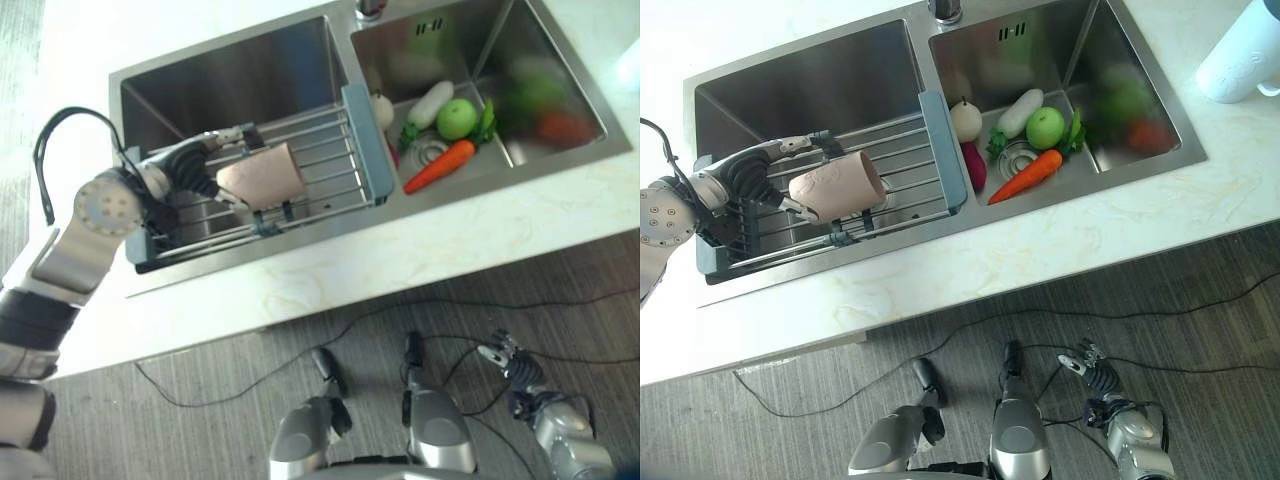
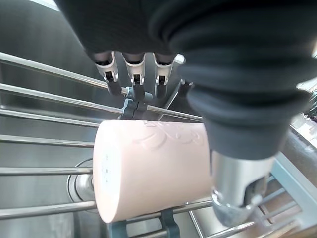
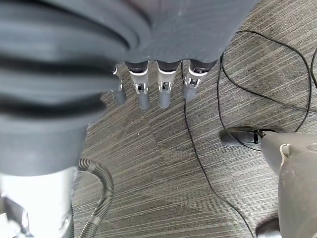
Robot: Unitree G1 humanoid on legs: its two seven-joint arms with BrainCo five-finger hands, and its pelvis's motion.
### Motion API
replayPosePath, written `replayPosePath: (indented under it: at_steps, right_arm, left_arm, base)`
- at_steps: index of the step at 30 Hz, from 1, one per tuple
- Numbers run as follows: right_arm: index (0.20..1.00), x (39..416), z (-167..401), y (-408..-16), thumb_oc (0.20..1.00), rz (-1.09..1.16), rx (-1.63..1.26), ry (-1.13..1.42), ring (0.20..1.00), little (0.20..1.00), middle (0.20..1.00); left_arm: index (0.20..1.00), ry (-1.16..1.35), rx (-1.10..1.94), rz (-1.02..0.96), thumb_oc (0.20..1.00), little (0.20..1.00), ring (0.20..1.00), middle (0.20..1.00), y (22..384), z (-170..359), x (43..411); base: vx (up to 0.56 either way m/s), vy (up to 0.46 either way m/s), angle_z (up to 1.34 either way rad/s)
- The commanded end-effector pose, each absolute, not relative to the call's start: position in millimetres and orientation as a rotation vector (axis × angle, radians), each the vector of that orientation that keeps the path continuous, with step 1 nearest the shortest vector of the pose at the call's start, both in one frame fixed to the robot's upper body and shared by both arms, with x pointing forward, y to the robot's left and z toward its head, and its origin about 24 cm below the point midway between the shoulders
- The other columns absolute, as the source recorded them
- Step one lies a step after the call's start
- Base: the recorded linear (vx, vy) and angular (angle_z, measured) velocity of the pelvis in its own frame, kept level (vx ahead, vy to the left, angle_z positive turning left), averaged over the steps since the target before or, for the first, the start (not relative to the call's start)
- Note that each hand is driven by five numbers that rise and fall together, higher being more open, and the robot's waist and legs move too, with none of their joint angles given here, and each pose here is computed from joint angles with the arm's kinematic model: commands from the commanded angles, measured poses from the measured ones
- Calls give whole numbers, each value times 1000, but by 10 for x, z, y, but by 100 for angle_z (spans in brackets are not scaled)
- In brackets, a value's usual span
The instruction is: Place the dishes in the dishwasher.
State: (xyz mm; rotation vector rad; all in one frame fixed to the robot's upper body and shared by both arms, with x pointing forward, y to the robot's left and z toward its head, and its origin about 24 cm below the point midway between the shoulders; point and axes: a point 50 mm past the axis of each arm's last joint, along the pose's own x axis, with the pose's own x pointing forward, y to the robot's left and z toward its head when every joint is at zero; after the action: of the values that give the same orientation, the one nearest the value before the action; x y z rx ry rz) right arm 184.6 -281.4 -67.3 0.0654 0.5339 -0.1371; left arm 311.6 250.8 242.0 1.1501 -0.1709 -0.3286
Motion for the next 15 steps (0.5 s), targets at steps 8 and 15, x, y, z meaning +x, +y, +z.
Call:
replayPosePath:
  at_steps: [8, 15]
  right_arm:
    - [1000, 1948, -564, -2864, 1000, -159, 77, 455, 1000, 1000, 1000]
    - [1000, 2001, -509, -2873, 1000, -162, 76, 432, 1000, 1000, 1000]
  left_arm:
    - [1000, -180, 1114, -309, 1000, 1000, 1000, 1000, 2493, 2520, 3244]
    - [1000, -171, 1090, -320, 1000, 1000, 1000, 1000, 2424, 2468, 3309]
  base:
    - [5, 1, 0]
    - [3, 5, -2]
